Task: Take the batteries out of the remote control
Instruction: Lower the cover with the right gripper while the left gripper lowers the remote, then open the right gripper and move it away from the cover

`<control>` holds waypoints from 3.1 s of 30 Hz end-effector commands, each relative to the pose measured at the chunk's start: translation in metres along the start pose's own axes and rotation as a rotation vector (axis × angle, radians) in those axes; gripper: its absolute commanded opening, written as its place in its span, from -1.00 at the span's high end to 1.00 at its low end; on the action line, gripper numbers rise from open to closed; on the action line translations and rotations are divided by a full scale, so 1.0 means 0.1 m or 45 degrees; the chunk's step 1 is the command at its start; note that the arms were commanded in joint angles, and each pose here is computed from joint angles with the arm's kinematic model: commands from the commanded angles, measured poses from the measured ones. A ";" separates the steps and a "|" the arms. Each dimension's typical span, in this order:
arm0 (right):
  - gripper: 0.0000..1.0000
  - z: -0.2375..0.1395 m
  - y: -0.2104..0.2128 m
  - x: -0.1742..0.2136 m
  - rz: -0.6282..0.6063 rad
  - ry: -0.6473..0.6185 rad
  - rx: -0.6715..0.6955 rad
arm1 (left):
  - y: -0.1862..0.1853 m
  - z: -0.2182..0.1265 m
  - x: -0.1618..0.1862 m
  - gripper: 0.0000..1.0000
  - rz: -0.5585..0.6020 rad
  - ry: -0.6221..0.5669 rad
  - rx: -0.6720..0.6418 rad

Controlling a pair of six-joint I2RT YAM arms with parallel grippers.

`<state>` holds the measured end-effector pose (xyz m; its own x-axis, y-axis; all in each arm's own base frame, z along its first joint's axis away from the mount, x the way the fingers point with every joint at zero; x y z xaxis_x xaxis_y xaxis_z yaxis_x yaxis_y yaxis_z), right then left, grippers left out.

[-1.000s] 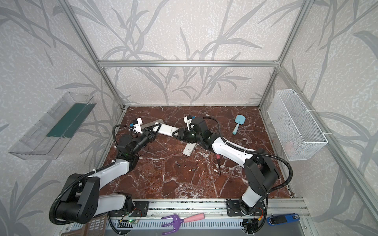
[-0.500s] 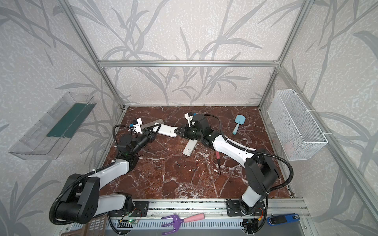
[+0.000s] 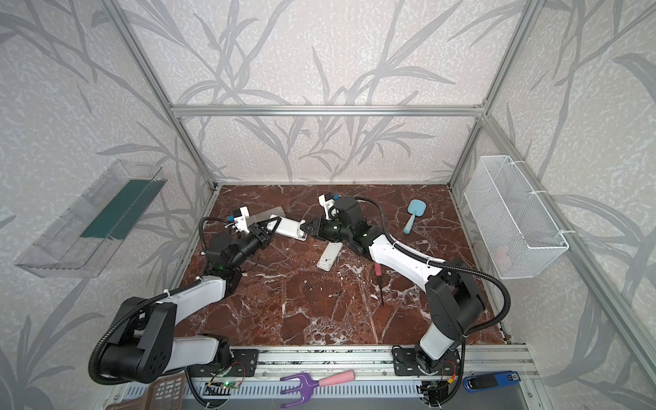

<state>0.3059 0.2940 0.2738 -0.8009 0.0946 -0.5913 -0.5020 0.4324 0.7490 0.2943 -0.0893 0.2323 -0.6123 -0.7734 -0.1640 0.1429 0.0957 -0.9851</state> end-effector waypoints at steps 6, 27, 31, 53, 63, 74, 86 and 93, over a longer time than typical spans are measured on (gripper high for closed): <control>0.87 0.07 -0.20 0.07 0.065 0.007 0.018 | -0.20 0.03 0.00 1.00 0.023 0.027 0.130; 1.00 -0.50 -0.82 -0.09 -0.063 0.052 0.475 | 0.13 0.07 0.05 1.00 -0.018 0.097 -0.024; 1.00 -0.57 -1.18 -0.06 -0.122 0.165 0.682 | 0.29 0.06 0.09 1.00 -0.022 0.137 -0.134; 0.80 -0.13 -2.22 -0.06 -0.240 0.613 1.085 | 1.08 0.17 0.16 1.00 -0.185 0.282 -0.399; 0.35 -0.18 -2.05 -0.13 -0.231 0.560 1.022 | 1.19 0.04 0.16 1.00 -0.216 0.284 -0.444; 0.26 -0.53 -1.67 -0.03 -0.227 0.467 0.978 | 1.46 -0.25 0.13 0.98 -0.329 0.223 -0.589; 0.01 -1.07 -1.40 0.45 -0.070 0.534 1.017 | 1.47 -0.41 0.06 0.39 -0.129 0.226 -0.941; -0.08 -1.40 -1.35 0.79 -0.029 0.538 1.096 | 1.32 -0.40 -0.05 0.10 -0.038 0.188 -1.000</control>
<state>0.2774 0.1283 0.1708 -0.9120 -0.2076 -0.3537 -0.2842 0.9416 0.1803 0.2865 -0.0526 0.0948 -0.7058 -0.7075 -0.0354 -0.4294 0.4671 -0.7729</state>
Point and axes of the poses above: each gripper's point midway between its finger pads, its own z axis out along the fingers, its own y axis along the line the jaws close on, x = y × z, the point moved 9 cm from there along -z, back along the fingers, and after that the axes turned 13 degrees about -z, right-handed, at the moved point
